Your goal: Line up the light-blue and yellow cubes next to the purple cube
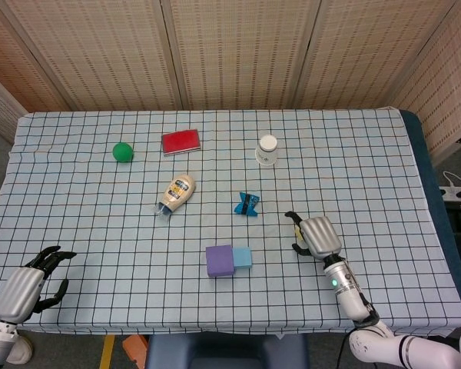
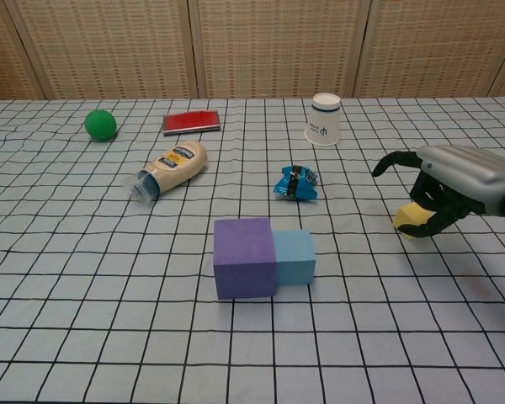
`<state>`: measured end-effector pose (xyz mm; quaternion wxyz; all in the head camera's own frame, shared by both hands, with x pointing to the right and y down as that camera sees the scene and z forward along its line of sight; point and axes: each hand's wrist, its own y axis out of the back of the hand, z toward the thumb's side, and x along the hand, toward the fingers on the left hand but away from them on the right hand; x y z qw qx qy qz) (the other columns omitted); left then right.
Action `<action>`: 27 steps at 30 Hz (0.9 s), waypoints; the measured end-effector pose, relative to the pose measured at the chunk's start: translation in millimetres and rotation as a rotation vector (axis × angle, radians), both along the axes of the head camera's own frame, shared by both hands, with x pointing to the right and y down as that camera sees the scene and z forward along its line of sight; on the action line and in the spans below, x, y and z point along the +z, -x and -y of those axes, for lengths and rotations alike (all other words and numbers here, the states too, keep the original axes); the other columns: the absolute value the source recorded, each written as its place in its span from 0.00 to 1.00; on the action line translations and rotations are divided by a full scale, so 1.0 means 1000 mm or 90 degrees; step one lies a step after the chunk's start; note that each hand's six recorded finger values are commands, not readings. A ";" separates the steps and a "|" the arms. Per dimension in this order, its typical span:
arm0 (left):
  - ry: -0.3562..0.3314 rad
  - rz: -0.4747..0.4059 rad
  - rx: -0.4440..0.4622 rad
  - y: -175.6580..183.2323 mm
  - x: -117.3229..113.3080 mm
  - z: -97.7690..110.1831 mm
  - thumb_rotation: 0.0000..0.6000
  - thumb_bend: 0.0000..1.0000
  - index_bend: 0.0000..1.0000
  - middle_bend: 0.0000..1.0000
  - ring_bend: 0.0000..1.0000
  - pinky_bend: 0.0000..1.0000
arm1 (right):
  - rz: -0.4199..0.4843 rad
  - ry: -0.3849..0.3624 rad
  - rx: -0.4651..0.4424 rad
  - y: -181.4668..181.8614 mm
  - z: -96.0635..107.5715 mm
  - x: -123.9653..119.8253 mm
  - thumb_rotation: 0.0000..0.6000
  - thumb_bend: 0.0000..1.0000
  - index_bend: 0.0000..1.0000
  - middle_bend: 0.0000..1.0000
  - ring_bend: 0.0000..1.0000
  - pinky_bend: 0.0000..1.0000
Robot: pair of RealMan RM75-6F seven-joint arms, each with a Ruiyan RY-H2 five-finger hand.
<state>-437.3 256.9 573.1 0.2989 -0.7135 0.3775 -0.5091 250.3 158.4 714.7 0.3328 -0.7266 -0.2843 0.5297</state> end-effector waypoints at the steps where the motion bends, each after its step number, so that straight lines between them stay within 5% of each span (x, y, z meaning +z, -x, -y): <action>1: 0.000 0.000 -0.001 0.000 0.000 0.000 1.00 0.50 0.25 0.28 0.14 0.40 | -0.004 0.001 0.001 -0.001 0.001 0.002 1.00 0.13 0.25 0.89 0.82 1.00; 27: -0.003 0.003 -0.002 0.001 0.000 0.001 1.00 0.50 0.27 0.28 0.14 0.40 | -0.059 0.022 0.018 -0.035 0.005 0.022 1.00 0.13 0.40 0.89 0.83 1.00</action>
